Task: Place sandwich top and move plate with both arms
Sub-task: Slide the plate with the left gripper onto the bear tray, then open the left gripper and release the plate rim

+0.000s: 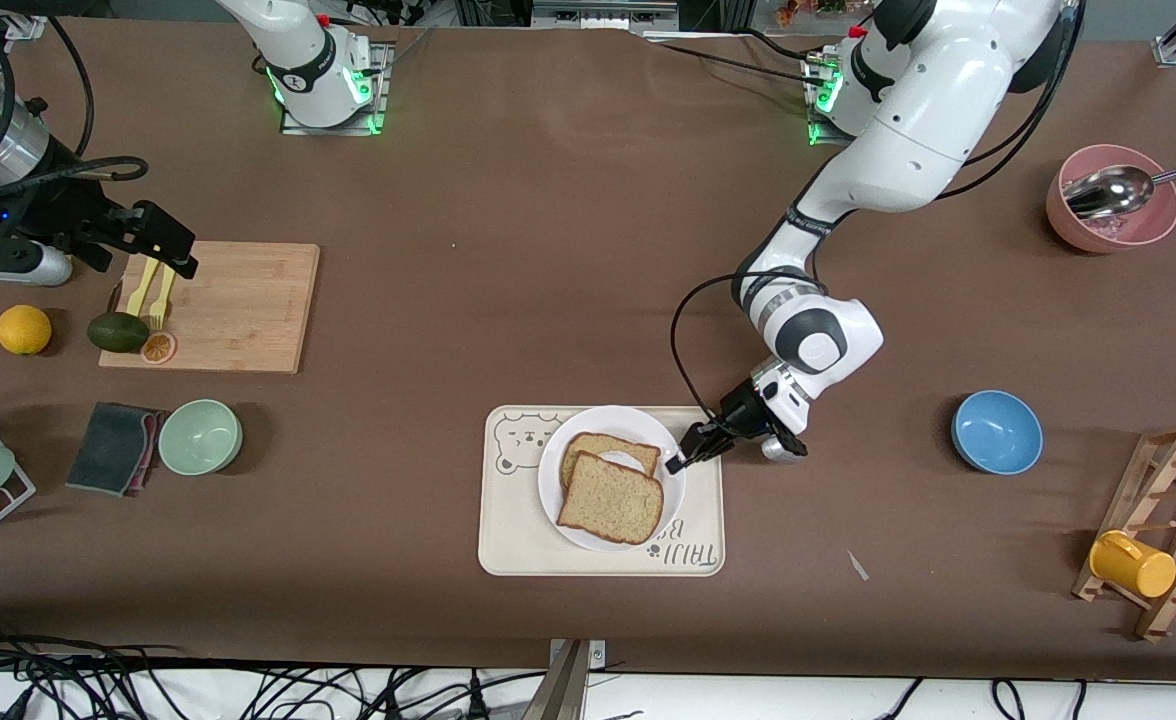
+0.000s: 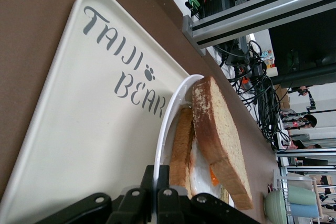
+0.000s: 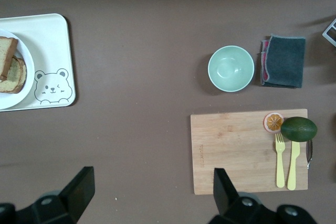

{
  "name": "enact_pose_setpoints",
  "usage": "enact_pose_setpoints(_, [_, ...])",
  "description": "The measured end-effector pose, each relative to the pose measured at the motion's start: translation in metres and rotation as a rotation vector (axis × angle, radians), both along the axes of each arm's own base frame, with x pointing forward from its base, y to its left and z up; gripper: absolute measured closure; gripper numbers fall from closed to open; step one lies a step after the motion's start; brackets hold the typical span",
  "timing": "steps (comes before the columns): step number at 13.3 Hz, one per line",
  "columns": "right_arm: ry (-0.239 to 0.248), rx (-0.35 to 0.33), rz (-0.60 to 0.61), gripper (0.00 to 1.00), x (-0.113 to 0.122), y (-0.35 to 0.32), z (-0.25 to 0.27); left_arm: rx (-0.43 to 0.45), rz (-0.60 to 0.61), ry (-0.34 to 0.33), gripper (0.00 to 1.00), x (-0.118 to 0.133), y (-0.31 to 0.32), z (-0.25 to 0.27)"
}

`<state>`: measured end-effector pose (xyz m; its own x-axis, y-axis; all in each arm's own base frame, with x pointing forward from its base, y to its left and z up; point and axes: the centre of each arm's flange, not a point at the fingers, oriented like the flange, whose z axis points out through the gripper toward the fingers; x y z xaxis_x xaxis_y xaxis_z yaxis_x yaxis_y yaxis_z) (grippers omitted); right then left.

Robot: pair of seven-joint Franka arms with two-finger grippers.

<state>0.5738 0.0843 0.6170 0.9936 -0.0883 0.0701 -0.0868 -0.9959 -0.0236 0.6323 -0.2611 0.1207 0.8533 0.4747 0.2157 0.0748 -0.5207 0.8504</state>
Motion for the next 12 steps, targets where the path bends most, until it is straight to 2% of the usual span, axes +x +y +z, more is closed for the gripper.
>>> enact_pose_setpoints(3, [-0.019,0.004,0.016,0.0,0.003,0.01,-0.001,0.007,0.007,-0.011,0.95,0.008,0.0,-0.005])
enact_pose_setpoints(6, [-0.028,-0.032,0.047,0.0,0.002,0.023,-0.002,0.007,0.01,-0.017,0.95,0.013,0.0,-0.007])
enact_pose_setpoints(7, [-0.028,-0.037,0.047,0.0,0.002,0.023,-0.003,0.007,0.011,-0.018,0.89,0.013,0.0,-0.007])
enact_pose_setpoints(8, [-0.027,-0.039,0.05,0.0,0.002,0.025,-0.004,0.007,0.012,-0.019,0.89,0.014,0.001,-0.006])
enact_pose_setpoints(9, [-0.027,-0.042,0.056,0.0,0.001,0.031,-0.004,0.008,0.012,-0.02,0.83,0.014,0.001,-0.006])
enact_pose_setpoints(12, [-0.029,-0.051,0.056,0.0,-0.001,0.045,-0.005,0.009,0.014,-0.022,0.51,0.015,0.002,-0.005])
